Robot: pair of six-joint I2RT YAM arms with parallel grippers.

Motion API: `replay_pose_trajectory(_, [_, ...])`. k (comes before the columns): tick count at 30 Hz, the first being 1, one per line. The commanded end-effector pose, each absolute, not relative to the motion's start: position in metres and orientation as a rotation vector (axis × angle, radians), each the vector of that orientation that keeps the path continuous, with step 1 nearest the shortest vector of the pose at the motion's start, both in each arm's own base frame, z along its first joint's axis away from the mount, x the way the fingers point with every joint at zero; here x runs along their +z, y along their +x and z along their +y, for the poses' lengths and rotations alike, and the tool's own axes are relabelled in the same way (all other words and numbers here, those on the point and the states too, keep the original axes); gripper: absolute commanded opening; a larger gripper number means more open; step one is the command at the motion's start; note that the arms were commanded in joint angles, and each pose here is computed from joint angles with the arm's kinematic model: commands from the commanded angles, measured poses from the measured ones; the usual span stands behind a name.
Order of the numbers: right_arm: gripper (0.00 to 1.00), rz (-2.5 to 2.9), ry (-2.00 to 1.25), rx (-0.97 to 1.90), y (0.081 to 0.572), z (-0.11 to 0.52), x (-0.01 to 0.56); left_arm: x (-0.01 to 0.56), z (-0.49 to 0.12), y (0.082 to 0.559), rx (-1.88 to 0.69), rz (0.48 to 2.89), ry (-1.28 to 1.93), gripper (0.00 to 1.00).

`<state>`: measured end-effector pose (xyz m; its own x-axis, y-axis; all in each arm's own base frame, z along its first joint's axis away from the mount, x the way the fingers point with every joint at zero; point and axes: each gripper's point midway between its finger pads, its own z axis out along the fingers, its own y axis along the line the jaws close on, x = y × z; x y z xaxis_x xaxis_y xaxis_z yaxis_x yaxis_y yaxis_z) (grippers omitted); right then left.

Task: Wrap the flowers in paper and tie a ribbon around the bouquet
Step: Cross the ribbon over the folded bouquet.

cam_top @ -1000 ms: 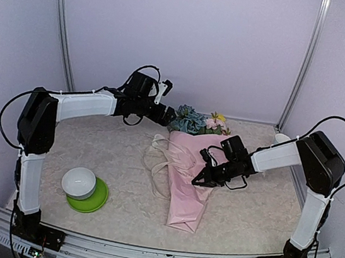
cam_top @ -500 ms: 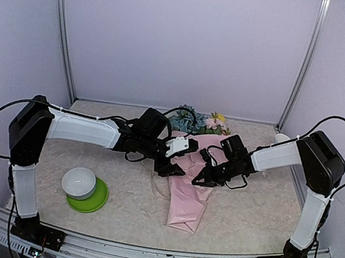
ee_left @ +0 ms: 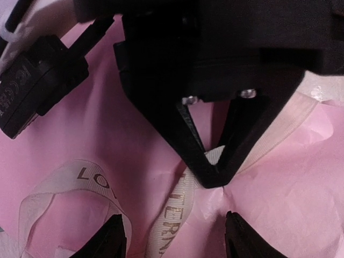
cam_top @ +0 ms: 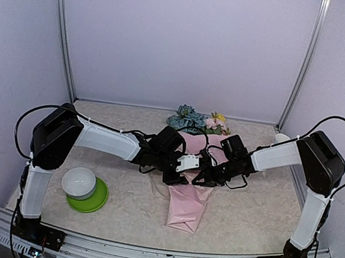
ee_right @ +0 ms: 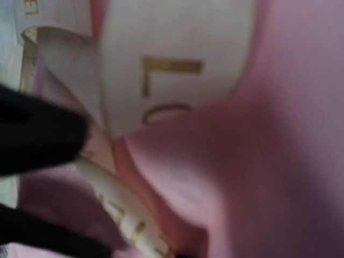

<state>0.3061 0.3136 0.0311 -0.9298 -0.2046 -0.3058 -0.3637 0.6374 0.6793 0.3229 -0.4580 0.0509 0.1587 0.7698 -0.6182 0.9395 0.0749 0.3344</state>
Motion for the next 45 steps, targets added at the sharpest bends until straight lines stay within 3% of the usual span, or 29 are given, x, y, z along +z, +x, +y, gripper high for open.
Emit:
replay_pose_trajectory(1, [0.00, 2.679, -0.480, 1.146, 0.299, 0.311, 0.035, 0.036, -0.458, 0.343, -0.205, 1.695, 1.708, 0.62])
replay_pose_trajectory(17, [0.00, 2.661, -0.483, 1.146, 0.300, 0.312, 0.041, 0.027, -0.457, 0.363, -0.246, 1.759, 1.656, 0.47])
replay_pose_trajectory(26, [0.00, 2.639, -0.494, 1.146, 0.303, 0.313, 0.049, 0.022, -0.459, 0.359, -0.344, 1.812, 1.635, 0.13])
replay_pose_trajectory(34, [0.00, 2.569, -0.507, 1.127, 0.311, 0.314, 0.066, 0.047, -0.454, 0.353, -0.498, 1.825, 1.571, 0.00])
replay_pose_trajectory(45, [0.00, 2.485, -0.554, 1.103, 0.317, 0.313, 0.085, 0.038, -0.453, 0.255, -0.846, 1.930, 1.856, 0.00])
